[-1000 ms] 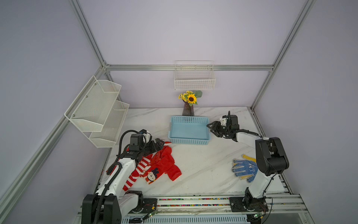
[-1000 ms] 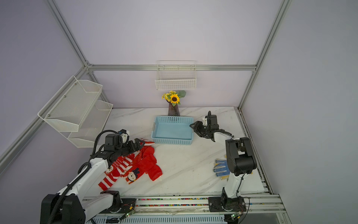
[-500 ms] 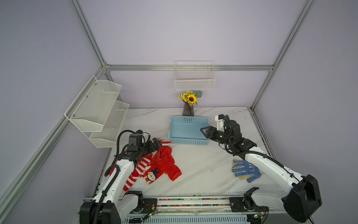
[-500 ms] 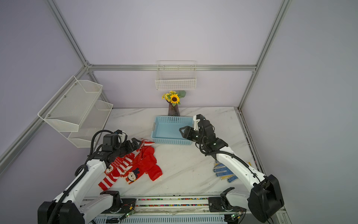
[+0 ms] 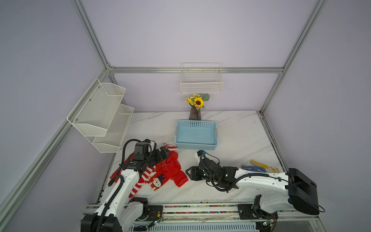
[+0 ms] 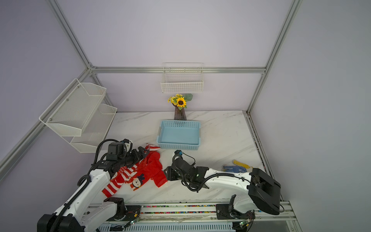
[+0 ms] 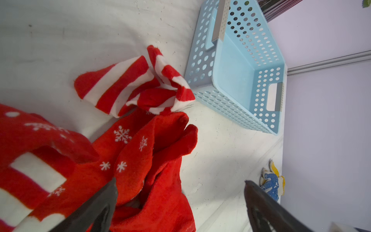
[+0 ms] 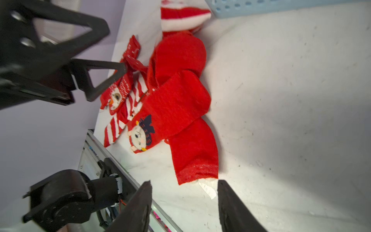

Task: Place the socks together as a pair
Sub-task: Pick up the sock.

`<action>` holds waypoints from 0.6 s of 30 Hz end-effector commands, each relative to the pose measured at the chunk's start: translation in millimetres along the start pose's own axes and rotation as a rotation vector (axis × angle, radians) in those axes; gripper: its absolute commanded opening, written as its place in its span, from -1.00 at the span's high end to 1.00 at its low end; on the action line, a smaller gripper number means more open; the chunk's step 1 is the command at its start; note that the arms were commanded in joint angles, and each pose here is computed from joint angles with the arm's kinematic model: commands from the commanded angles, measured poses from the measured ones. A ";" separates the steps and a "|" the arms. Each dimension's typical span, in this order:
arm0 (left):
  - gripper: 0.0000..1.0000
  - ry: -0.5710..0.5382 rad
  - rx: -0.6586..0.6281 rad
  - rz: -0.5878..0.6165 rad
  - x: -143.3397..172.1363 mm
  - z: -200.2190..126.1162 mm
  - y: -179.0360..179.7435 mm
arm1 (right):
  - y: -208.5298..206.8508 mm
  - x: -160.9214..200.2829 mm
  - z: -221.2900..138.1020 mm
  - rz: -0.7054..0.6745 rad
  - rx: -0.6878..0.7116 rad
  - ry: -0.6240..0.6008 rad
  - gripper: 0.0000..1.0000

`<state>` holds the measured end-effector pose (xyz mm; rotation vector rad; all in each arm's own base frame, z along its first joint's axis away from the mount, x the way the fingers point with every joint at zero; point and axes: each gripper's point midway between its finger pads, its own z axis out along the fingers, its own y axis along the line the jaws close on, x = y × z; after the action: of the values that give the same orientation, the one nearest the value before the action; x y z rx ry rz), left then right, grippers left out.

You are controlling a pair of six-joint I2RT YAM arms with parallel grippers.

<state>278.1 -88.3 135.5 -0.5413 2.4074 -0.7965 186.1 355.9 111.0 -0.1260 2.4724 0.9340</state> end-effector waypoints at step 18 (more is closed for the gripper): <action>-0.94 0.056 -0.046 -0.024 32.8 -2.3 8.7 | -27.1 59.8 52.5 0.134 0.006 0.093 -0.06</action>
<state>254.6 -98.4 121.4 -0.5617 2.4721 -0.7863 167.4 368.2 39.4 -0.0443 2.5715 0.9517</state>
